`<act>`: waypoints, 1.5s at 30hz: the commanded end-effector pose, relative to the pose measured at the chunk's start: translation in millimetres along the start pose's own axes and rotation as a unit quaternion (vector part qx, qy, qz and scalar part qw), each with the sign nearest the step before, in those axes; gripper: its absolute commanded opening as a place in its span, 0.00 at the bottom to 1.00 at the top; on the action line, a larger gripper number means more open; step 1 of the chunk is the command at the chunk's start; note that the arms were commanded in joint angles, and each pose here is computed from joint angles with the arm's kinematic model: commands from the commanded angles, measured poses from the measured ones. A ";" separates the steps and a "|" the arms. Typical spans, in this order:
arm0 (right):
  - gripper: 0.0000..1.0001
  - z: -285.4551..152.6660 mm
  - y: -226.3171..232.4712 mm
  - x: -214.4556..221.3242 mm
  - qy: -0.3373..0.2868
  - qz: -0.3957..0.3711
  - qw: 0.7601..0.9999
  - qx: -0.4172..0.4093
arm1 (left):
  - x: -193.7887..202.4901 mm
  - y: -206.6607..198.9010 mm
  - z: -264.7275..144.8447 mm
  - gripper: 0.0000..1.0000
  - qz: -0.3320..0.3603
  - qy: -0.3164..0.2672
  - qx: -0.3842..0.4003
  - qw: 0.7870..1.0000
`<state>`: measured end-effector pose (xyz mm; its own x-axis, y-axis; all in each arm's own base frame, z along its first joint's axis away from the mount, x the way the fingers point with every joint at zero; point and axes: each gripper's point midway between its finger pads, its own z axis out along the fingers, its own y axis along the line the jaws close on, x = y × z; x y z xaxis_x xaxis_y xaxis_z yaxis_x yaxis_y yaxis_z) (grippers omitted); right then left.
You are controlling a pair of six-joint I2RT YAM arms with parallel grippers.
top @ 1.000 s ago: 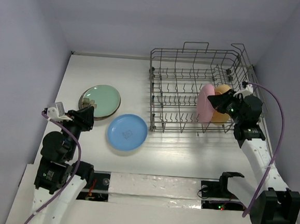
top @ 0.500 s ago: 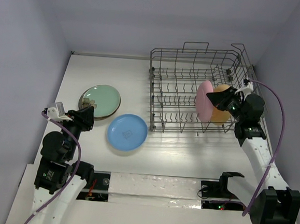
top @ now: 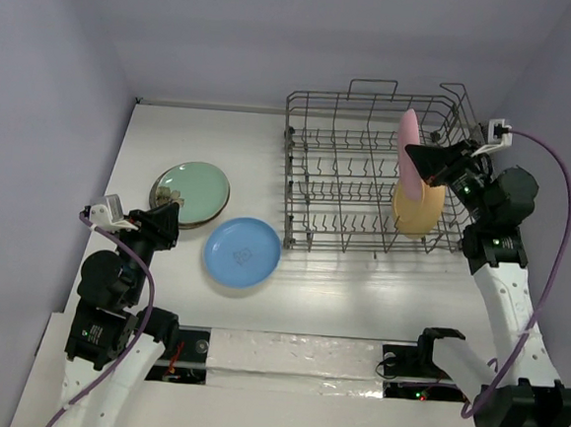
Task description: Unload the plates from the dish rack
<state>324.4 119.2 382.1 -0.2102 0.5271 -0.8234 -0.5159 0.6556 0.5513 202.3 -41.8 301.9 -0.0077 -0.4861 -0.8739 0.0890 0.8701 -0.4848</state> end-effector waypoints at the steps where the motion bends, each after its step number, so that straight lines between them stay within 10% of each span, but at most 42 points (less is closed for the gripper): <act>1: 0.00 -8.3 46.7 -27.3 -0.021 -0.059 0.995 -0.075 | -11.3 -10.3 0.5 0.24 -0.001 -0.016 0.020 1.000; 13: 0.00 42.3 192.4 117.8 0.173 -0.100 0.960 -0.197 | -9.4 -7.7 5.2 0.29 0.007 -0.010 0.012 1.000; 17: 0.00 63.6 236.8 185.0 0.233 -0.128 0.939 -0.217 | -12.6 -5.7 3.9 0.44 0.006 -0.016 0.007 1.000; 31: 0.00 102.2 190.4 387.1 0.364 -0.259 0.891 -0.083 | -29.2 16.0 -5.8 0.57 -0.007 -0.056 -0.054 0.997; 33: 0.00 100.0 188.8 397.8 0.368 -0.264 0.888 -0.078 | -28.3 14.8 -5.3 0.57 -0.007 -0.054 -0.050 0.997; 40: 0.56 84.7 205.7 401.9 0.375 -0.264 0.885 -0.083 | -26.7 12.7 -5.4 0.57 -0.007 -0.051 -0.043 0.998; 45: 0.51 79.4 206.4 326.3 0.297 -0.253 0.920 -0.038 | -25.1 11.0 -4.9 0.57 -0.007 -0.049 -0.037 0.998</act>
<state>200.1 496.9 151.2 -0.3853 -0.4244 -0.8194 -0.8026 0.5922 0.0707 203.2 -18.7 298.4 0.0404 -0.4849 -0.8736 -0.0246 0.8736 -0.4861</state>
